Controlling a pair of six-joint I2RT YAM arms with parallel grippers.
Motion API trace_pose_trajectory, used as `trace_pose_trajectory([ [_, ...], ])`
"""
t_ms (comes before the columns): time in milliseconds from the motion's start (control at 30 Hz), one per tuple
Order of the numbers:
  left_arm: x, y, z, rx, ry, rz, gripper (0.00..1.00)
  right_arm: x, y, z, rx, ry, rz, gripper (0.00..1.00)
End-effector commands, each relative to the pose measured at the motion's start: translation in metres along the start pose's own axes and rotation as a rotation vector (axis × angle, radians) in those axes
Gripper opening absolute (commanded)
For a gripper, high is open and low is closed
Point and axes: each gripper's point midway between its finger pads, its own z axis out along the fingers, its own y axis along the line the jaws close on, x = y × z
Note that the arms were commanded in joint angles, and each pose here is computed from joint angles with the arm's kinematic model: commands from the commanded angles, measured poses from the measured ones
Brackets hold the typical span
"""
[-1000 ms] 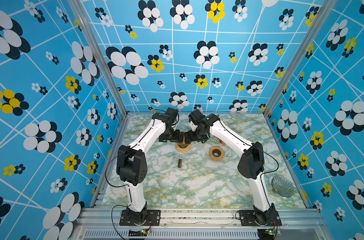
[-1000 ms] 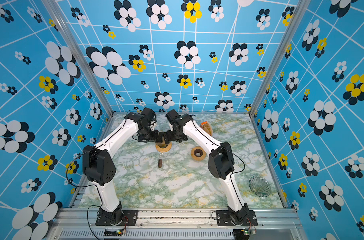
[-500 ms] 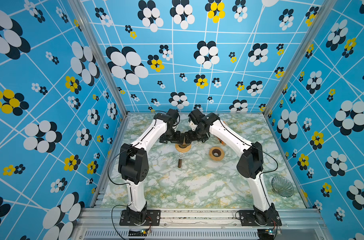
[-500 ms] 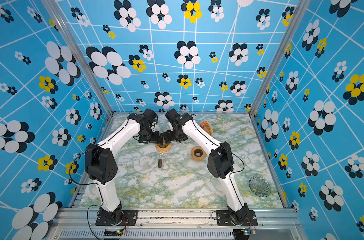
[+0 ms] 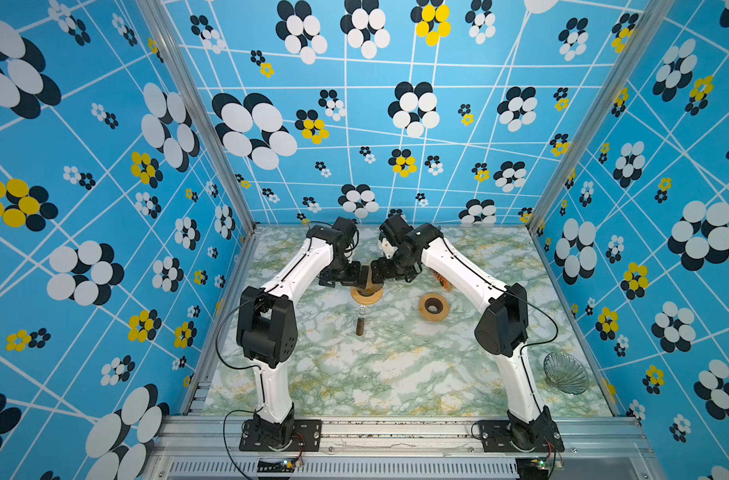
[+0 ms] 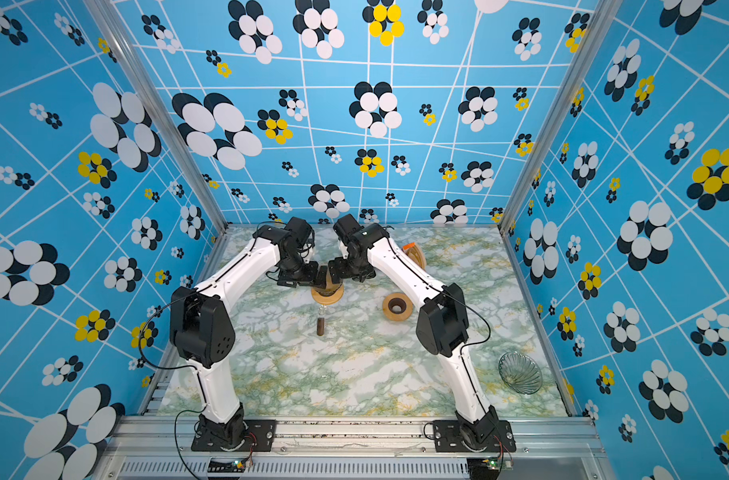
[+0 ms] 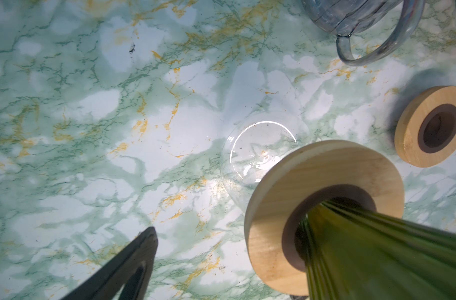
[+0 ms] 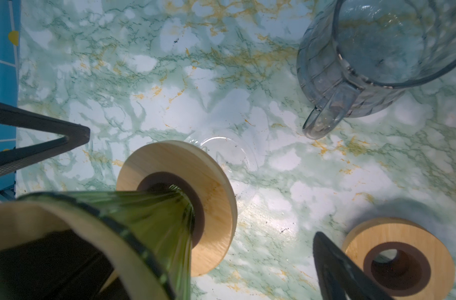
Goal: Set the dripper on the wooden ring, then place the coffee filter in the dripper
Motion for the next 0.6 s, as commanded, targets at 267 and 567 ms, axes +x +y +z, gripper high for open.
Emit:
trace_pose_trajectory([
  [267, -0.0020, 0.0032, 0.0037, 0.033, 0.024, -0.010, 0.99, 0.0015, 0.0050, 0.0131, -0.032, 0.051, -0.011, 0.84],
  [567, -0.0011, 0.0046, 0.0061, 0.075, 0.025, -0.032, 0.99, -0.0005, 0.0073, 0.0121, -0.036, 0.045, -0.007, 0.83],
])
